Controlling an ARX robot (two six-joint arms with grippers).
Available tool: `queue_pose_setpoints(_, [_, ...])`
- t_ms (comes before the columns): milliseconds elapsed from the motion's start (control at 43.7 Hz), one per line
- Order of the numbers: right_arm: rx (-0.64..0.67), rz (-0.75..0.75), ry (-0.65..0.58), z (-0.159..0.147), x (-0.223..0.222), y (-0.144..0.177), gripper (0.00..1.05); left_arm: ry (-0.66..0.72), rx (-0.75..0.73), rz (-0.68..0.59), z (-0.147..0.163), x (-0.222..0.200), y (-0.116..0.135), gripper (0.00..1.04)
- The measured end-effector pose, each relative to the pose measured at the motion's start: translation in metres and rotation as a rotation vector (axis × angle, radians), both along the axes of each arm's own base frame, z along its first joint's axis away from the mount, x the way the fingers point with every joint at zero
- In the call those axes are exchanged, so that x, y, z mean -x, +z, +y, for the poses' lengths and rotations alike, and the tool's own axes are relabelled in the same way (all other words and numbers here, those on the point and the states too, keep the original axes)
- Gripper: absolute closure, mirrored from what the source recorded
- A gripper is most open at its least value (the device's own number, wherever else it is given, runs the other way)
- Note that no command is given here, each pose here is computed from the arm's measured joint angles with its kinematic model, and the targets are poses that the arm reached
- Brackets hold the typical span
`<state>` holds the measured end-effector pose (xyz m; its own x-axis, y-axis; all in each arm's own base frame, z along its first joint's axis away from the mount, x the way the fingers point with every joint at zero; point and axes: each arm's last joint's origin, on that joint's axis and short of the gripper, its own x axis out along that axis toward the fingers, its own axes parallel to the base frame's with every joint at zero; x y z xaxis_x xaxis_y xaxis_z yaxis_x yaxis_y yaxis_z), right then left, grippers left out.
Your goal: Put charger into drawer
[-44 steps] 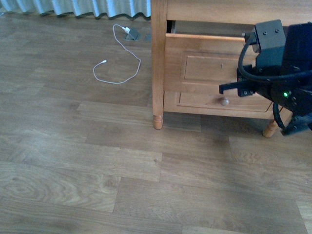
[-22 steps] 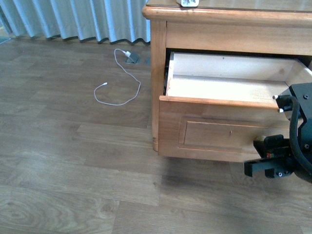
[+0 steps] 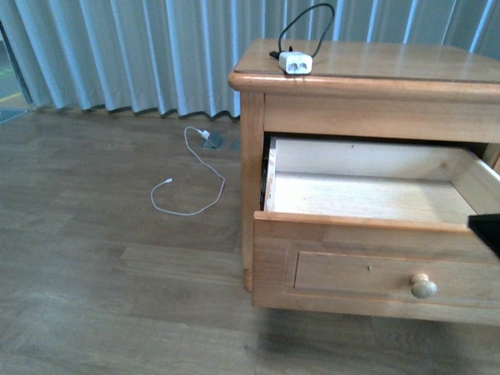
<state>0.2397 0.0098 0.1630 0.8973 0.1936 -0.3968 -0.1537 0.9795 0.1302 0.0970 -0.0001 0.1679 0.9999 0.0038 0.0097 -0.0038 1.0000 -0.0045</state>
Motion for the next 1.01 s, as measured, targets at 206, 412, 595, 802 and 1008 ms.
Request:
queue_pose_setpoints(206, [-0.035, -0.147, 0.003, -0.021, 0.033, 0.056, 0.08, 0.0, 0.0, 0.0, 0.0, 0.0, 0.0, 0.06])
queue_pose_setpoints(412, [-0.022, -0.241, -0.029, -0.036, 0.071, 0.06, 0.08, 0.0, 0.0, 0.0, 0.0, 0.0, 0.0, 0.06])
queue_pose_setpoints(595, [-0.017, -0.257, -0.066, -0.039, 0.079, 0.057, 0.08, 0.0, 0.0, 0.0, 0.0, 0.0, 0.0, 0.06])
queue_pose_setpoints(802, [0.087, -0.415, -0.195, -0.03, 0.092, 0.041, 0.45, 0.0, 0.0, 0.0, 0.0, 0.0, 0.0, 0.06])
queue_pose_setpoints(1008, [0.098, -0.411, -0.205, -0.018, 0.105, 0.025, 0.91, 0.0, 0.0, 0.0, 0.0, 0.0, 0.0, 0.06])
